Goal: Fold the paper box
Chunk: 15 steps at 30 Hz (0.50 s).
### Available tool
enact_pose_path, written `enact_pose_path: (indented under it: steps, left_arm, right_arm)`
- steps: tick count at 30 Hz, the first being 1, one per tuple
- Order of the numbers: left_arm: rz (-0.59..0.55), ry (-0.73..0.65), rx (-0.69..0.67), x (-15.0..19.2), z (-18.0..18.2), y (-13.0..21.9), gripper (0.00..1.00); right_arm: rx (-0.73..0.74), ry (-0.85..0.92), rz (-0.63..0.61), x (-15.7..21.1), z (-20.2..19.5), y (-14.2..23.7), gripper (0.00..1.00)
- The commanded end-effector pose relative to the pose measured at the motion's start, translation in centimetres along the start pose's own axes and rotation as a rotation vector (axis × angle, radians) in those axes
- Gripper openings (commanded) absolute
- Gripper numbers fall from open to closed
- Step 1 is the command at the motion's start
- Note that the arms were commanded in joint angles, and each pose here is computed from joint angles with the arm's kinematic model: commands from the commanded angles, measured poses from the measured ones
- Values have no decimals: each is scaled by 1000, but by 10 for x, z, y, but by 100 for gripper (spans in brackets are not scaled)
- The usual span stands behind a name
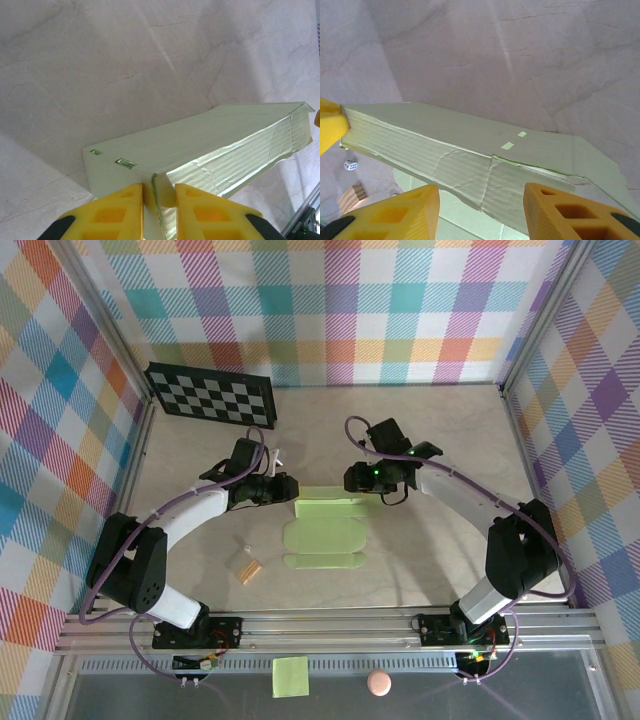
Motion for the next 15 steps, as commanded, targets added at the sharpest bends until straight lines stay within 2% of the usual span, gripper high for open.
enact_pose_path:
  steps: [1, 15]
  left_arm:
    - [113, 32, -40, 29, 7, -8, 21]
    - [129, 36, -37, 30, 9, -11, 20]
  right_arm:
    - [34, -33, 19, 4, -6, -1, 49]
    - [-119, -149, 70, 9, 2, -25, 49]
Point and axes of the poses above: each hand's point on the last joint's axis, 136 mm out from that joint toward the fingers, its own y axis back along the fingers, its own z axis along the line the jaws close on, x = y × z, the point moved 7 cm from there along y, back along the fingers, and after that the axes turned 13 degrees about -y, right-handed, at the moved point
